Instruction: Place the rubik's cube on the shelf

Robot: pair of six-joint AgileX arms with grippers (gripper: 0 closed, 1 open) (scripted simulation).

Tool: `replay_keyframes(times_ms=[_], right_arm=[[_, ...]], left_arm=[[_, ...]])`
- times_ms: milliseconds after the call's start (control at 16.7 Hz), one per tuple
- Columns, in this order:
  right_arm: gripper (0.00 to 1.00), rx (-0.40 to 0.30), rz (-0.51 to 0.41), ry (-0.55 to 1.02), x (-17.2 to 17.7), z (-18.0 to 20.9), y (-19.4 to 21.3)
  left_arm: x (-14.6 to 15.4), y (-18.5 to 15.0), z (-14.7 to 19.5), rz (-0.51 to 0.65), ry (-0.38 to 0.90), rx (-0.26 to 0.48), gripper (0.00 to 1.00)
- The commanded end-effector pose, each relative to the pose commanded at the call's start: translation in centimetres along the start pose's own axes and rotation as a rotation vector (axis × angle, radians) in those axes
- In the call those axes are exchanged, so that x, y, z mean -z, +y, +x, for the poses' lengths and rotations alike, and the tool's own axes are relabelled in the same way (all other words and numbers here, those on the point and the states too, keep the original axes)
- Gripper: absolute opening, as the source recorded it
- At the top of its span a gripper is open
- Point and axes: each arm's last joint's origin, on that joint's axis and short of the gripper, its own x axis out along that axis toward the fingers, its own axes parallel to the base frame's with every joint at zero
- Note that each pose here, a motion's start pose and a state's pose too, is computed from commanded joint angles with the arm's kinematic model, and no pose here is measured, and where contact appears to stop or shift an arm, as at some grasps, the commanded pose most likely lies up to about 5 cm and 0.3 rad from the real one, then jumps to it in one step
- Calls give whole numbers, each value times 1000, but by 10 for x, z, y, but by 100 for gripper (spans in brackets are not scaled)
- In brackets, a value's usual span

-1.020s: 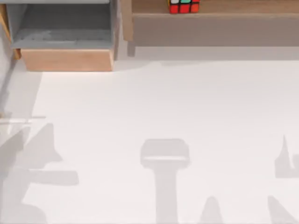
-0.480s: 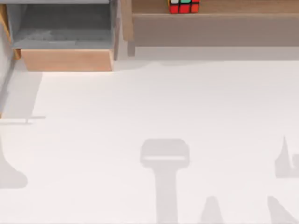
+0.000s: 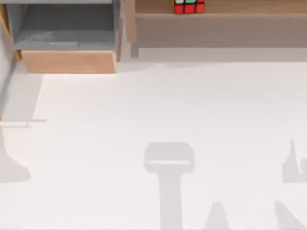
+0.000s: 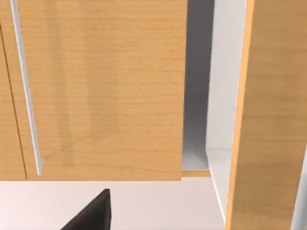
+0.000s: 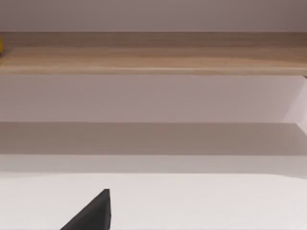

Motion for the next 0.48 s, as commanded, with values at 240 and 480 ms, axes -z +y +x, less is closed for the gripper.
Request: replay_keyframes(times_ms=[240,480], right_arm=[[100,0,0,0,0,0,0],[100,0,0,0,0,0,0]], left_arm=[[0,0,4,0,0,0,100],[0,0,4,0,0,0,77]])
